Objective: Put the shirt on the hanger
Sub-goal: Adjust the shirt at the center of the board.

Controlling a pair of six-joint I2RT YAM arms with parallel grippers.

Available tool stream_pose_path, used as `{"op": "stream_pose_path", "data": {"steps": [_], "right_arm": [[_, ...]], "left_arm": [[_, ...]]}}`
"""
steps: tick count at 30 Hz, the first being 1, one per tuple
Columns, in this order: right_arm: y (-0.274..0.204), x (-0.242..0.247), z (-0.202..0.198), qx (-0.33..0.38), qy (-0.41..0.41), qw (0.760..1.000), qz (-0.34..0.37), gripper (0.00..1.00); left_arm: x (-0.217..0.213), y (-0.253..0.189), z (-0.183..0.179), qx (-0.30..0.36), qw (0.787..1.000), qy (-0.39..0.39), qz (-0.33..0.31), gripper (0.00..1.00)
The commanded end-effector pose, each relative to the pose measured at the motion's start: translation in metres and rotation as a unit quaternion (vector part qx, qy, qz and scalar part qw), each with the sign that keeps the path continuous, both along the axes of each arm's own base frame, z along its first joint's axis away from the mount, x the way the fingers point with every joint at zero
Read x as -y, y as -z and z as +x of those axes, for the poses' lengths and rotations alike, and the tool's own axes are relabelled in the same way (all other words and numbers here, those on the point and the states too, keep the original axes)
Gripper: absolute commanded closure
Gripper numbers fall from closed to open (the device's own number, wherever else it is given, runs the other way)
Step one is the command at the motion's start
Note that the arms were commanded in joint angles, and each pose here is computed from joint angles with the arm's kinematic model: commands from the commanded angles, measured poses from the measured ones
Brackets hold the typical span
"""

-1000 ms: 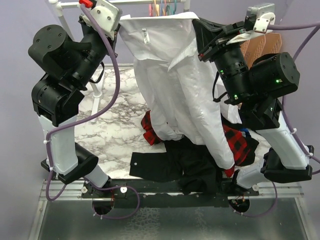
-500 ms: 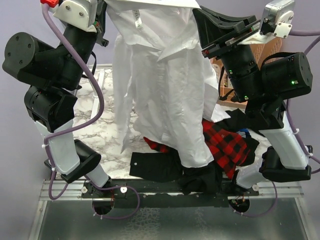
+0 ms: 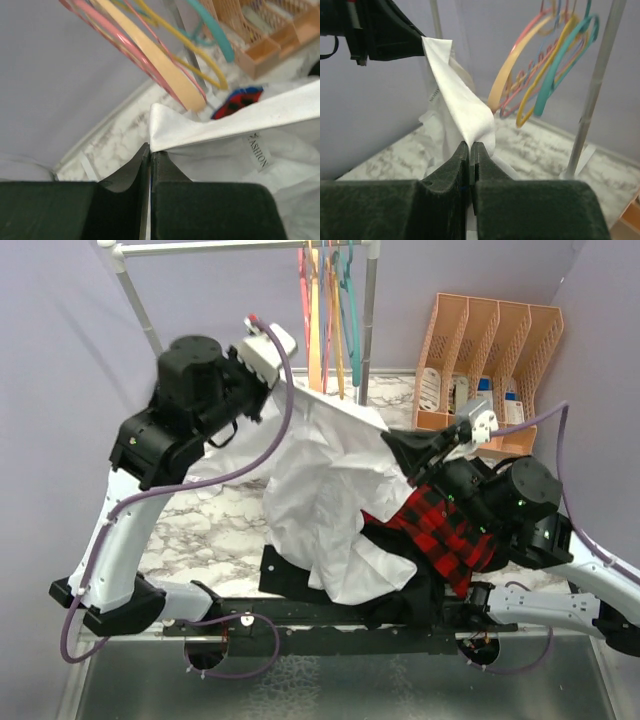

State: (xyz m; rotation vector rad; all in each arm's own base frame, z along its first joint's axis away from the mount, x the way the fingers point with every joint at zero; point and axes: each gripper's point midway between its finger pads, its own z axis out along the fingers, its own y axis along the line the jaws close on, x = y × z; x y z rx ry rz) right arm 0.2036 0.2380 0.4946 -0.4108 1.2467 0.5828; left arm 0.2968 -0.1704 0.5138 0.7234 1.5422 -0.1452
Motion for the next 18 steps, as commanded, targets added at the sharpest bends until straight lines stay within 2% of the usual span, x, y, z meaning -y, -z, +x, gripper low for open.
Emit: {"op": "stream_pose_path", "data": {"steps": [1,8,12,18], "right_arm": [[0.061,0.012,-0.028,-0.106,-0.059,0.992,0.018,0.99],[0.149,-0.004,-0.039,-0.224,-0.084,0.970,-0.038,0.99],[0.199,-0.001,-0.031,-0.268,-0.046,0.961,-0.041,0.99],[0.260,0.000,-0.004,-0.315,0.049,0.948,0.019,0.99]], "left_arm": [[-0.035,0.065,-0.018,-0.059,0.996,-0.033,0.052,1.00],[-0.042,0.199,-0.048,-0.185,0.973,0.016,0.138,1.00],[-0.031,0.237,-0.060,-0.234,0.962,0.049,0.133,1.00],[-0.003,0.260,-0.045,-0.263,0.960,0.058,0.082,1.00]]}}
